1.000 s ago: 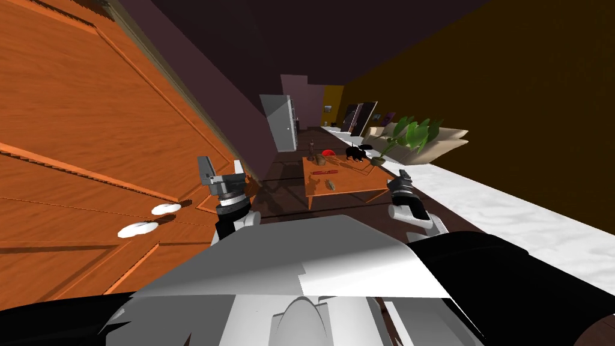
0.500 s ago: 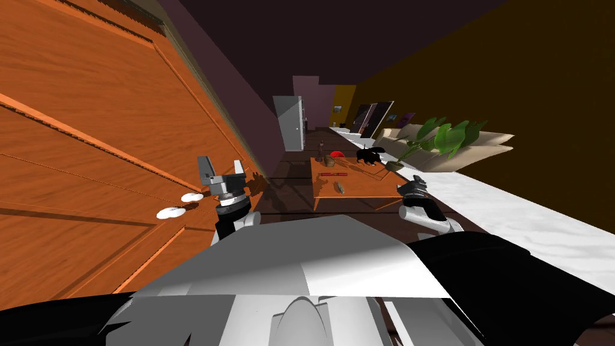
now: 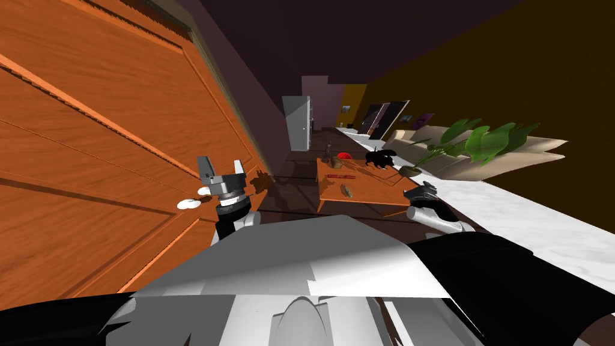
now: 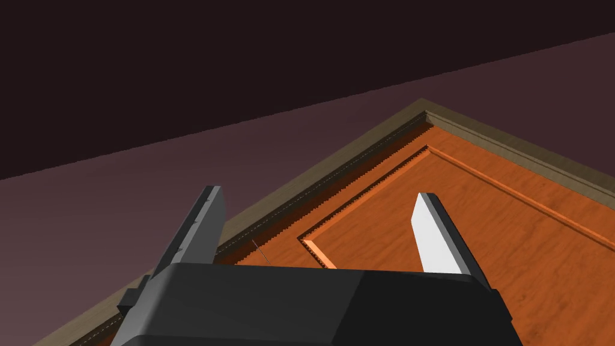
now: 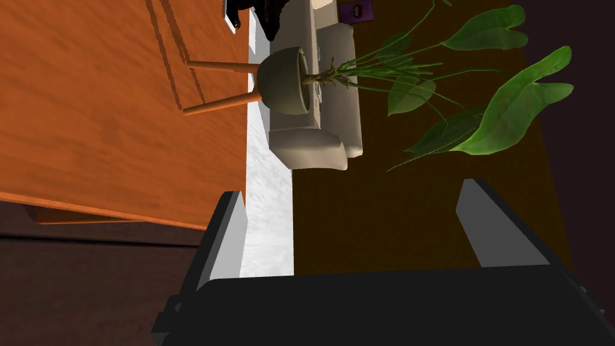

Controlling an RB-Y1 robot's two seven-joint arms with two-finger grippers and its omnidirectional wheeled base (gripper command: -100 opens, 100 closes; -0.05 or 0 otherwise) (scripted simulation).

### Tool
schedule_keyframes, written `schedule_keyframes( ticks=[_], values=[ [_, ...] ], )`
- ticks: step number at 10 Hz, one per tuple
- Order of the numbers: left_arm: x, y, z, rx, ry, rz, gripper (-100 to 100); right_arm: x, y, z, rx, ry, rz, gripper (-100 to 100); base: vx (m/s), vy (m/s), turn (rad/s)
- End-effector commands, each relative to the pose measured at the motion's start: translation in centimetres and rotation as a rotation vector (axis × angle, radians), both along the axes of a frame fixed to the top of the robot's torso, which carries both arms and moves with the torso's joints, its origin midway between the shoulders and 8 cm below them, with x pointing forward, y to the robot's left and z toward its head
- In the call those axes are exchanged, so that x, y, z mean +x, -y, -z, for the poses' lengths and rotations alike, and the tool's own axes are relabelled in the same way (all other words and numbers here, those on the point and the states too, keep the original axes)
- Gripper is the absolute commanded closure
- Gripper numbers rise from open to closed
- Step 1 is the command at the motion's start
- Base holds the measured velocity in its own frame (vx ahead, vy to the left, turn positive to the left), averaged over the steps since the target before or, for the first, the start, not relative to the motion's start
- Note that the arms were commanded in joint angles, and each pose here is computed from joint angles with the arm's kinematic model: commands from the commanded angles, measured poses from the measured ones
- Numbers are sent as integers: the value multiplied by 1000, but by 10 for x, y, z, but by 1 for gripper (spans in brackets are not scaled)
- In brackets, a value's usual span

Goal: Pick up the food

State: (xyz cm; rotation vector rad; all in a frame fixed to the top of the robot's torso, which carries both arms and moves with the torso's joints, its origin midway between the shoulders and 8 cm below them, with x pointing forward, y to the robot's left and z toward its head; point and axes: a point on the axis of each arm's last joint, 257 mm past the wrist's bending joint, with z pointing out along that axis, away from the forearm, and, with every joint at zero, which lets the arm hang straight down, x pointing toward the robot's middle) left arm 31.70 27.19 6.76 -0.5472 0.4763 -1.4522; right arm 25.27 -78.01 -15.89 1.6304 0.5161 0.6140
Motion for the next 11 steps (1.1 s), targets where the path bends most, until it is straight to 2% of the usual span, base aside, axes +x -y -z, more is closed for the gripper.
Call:
schedule_keyframes(
  ticks=[1, 2, 3, 4, 5, 6, 7, 8, 9, 10, 11],
  values=[
    [0, 0, 0, 0, 0, 0, 0, -16, 14, 16, 54, -8, 44, -100, 47, 74, 124],
    [0, 0, 0, 0, 0, 0, 0, -16, 14, 16, 54, -8, 44, -100, 29, 31, -22],
    [0, 0, 0, 0, 0, 0, 0, -29, 29, 23, 123, 9, 92, -100, 40, 68, 244],
    [0, 0, 0, 0, 0, 0, 0, -35, 33, 31, 136, -2, 107, -100, 50, 52, 163],
    [0, 0, 0, 0, 0, 0, 0, -43, 43, 33, 196, 24, 141, -100, 78, 65, 294],
    [0, 0, 0, 0, 0, 0, 0, -54, 48, 47, 217, 8, 168, -100, 63, 51, 134],
    [0, 0, 0, 0, 0, 0, 0, -62, 57, 51, 277, 37, 203, -100, 59, 58, 197],
    [0, 0, 0, 0, 0, 0, 0, -76, 60, 66, 303, 18, 233, -100, 53, 46, 164],
    [0, 0, 0, 0, 0, 0, 0, -76, 61, 67, 304, 17, 234, -100, 25, 19, -1],
    [0, 0, 0, 0, 0, 0, 0, -84, 67, 72, 369, 43, 270, -100, 52, 28, 239],
    [0, 0, 0, 0, 0, 0, 0, -93, 69, 83, 384, 33, 291, -100, 62, 26, 164]
  ],
)
